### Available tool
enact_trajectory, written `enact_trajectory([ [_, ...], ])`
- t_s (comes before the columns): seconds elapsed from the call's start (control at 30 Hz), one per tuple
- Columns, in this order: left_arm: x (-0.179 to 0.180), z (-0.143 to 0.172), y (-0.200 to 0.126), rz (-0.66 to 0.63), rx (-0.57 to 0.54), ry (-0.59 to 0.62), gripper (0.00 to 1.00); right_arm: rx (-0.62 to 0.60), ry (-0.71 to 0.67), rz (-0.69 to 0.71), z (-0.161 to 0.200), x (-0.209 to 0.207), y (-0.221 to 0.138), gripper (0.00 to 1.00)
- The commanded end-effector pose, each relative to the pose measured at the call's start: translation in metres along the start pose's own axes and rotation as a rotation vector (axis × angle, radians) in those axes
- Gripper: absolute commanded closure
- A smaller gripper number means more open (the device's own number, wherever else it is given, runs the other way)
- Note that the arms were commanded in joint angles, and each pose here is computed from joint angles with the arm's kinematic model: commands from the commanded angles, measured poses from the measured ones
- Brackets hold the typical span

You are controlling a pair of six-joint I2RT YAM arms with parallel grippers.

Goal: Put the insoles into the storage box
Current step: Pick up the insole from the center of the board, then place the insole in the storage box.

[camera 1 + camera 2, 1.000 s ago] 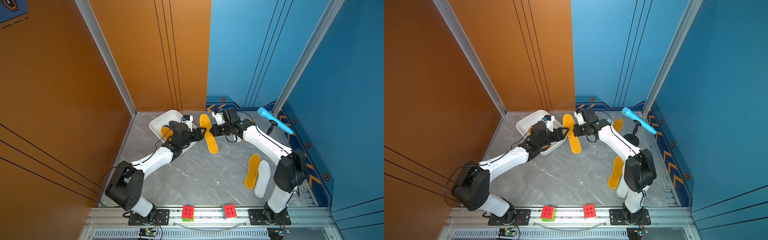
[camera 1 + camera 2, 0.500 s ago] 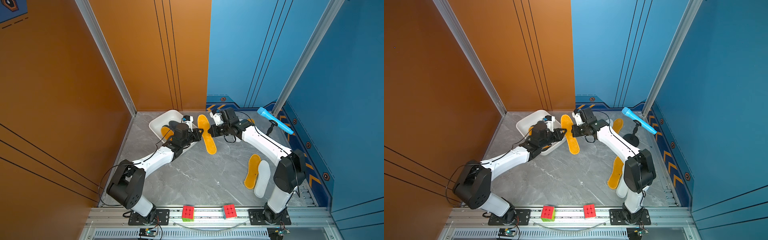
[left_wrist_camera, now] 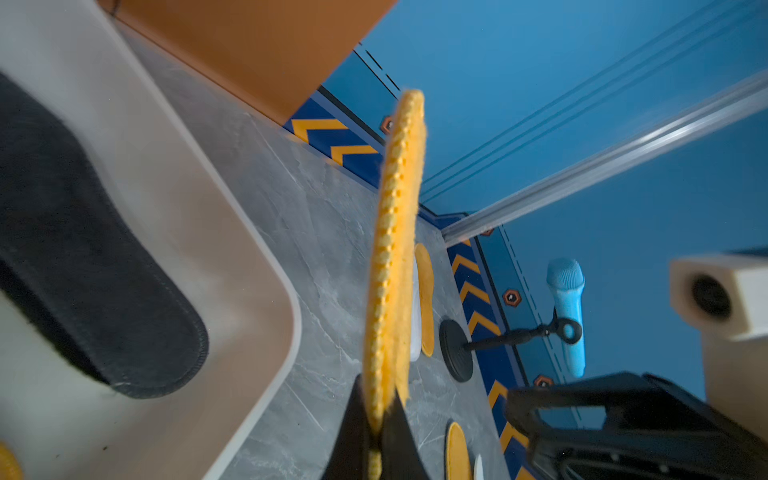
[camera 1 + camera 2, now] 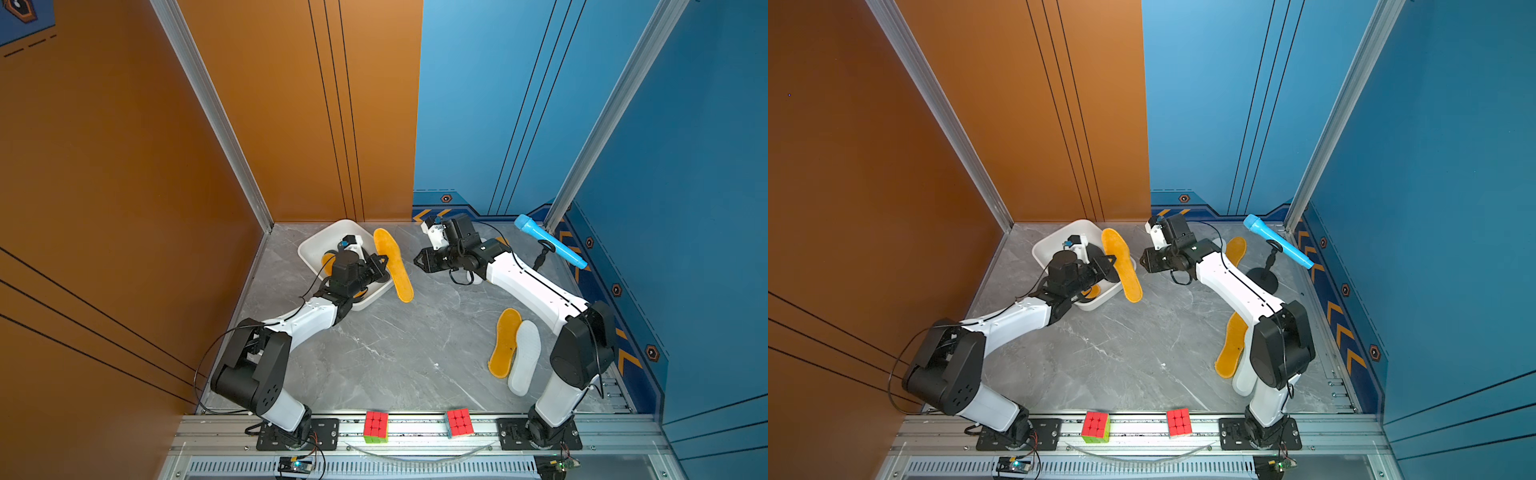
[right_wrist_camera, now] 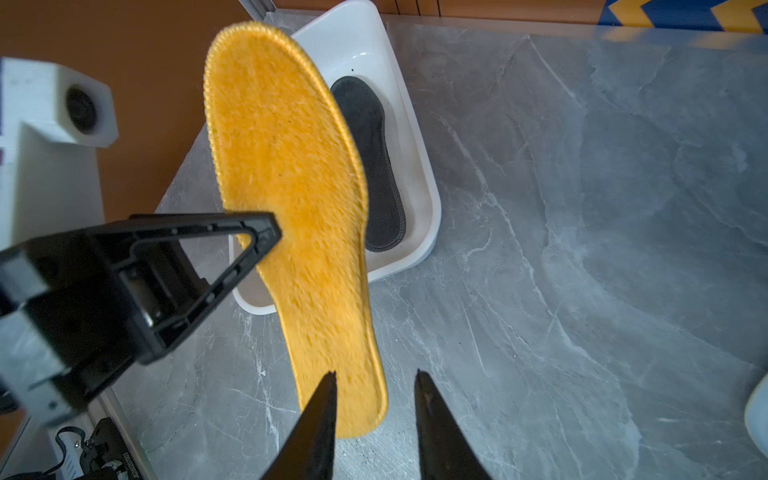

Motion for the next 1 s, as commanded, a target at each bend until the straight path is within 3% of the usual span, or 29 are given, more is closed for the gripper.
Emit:
enact_trajectory([
  [0.0, -0.002, -0.026, -0.008, 0.099, -0.09, -0.158, 1.0, -0.061, 0.016, 0.019, -0.004, -0.004, -0.023, 0.65],
  [0.17, 0.01, -0.065, 0.001, 0.113, -0.167, -0.272, 1.0, -0.076, 0.049, 0.032, 0.004, -0.014, -0.03, 0.64],
  [0.37, 0.021, -0.098, 0.022, 0.116, -0.154, -0.328, 1.0, -0.072, 0.072, 0.043, 0.012, -0.019, -0.034, 0.63],
  [0.53, 0.031, -0.108, 0.033, 0.082, -0.102, -0.36, 1.0, -0.064, 0.083, 0.054, 0.018, -0.023, -0.037, 0.63],
  [0.8, 0.046, -0.114, 0.043, -0.12, -0.032, -0.327, 1.0, -0.05, 0.112, 0.05, 0.025, -0.029, -0.034, 0.63],
  [0.97, 0.058, -0.121, 0.047, -0.147, -0.024, -0.36, 1.0, -0.054, 0.115, 0.051, 0.026, -0.03, -0.035, 0.63],
])
Point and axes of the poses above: each gripper's point midway between its finger pads, its own y axis out along the fingers, its own x axis along the line the jaws close on, z = x × y, the point moved 10 cm from there along -y, back along the fingers, and after that the axes turned 11 degrees about -y, right-handed, at the moved point
